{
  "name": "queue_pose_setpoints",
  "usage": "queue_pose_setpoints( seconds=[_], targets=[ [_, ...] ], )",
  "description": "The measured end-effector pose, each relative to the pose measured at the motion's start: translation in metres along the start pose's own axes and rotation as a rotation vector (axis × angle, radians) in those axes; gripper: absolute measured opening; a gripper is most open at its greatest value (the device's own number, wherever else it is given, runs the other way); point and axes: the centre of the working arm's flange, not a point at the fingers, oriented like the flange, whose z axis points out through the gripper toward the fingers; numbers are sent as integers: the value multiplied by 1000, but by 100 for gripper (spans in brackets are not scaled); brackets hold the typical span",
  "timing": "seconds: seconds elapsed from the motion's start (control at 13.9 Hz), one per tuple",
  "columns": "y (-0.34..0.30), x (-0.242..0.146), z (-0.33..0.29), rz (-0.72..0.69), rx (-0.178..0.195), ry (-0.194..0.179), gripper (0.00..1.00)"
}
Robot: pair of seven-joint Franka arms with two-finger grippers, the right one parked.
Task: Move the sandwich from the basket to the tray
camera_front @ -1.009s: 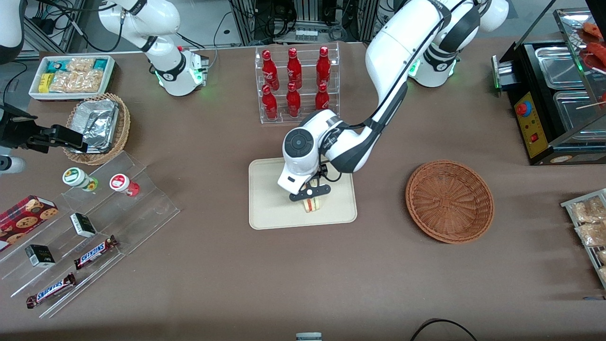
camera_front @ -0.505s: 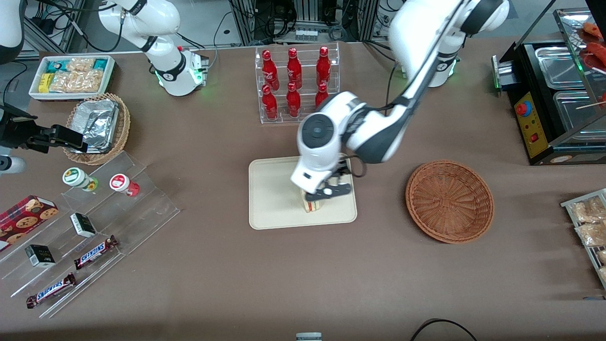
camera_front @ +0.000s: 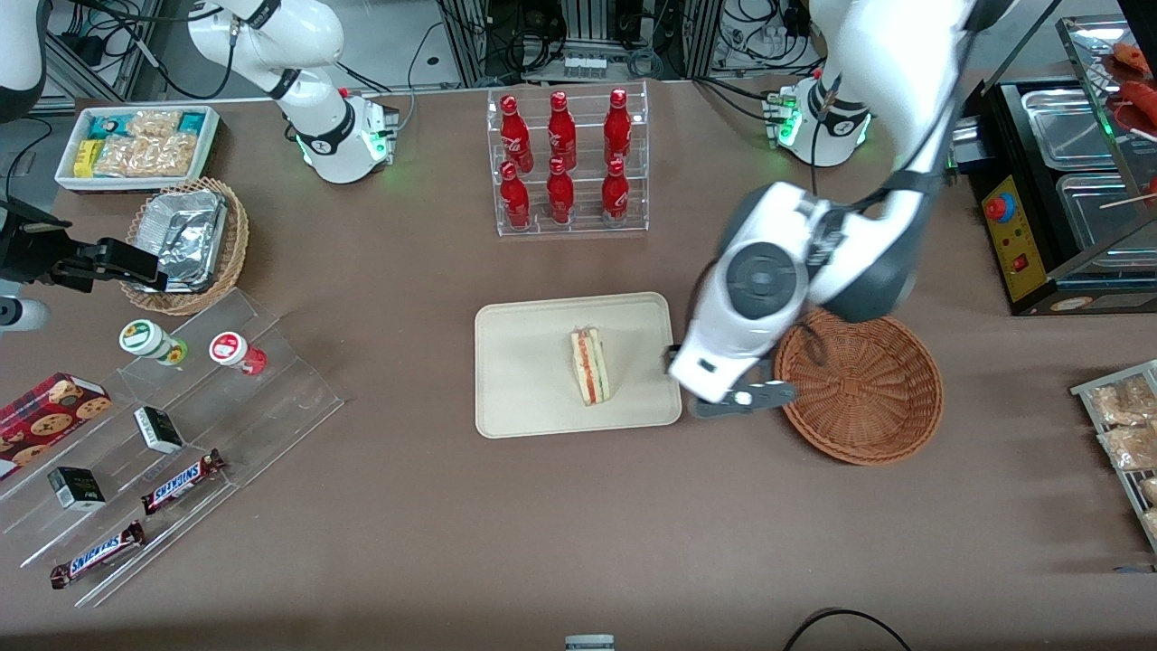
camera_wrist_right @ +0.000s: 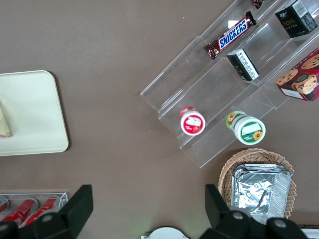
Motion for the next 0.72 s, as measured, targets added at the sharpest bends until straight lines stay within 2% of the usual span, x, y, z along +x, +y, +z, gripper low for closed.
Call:
queue_pose_setpoints(
  seconds=[0.29,0.5,0.58,0.72],
  targets=[
    [-85,8,-20,62,-15,-11,100],
    [-134,-2,-33,111,-10,-17,100],
    [-149,-8,-38,118,-5,-23,100],
    [-183,-22,-55,131,9,-57,100]
  ],
)
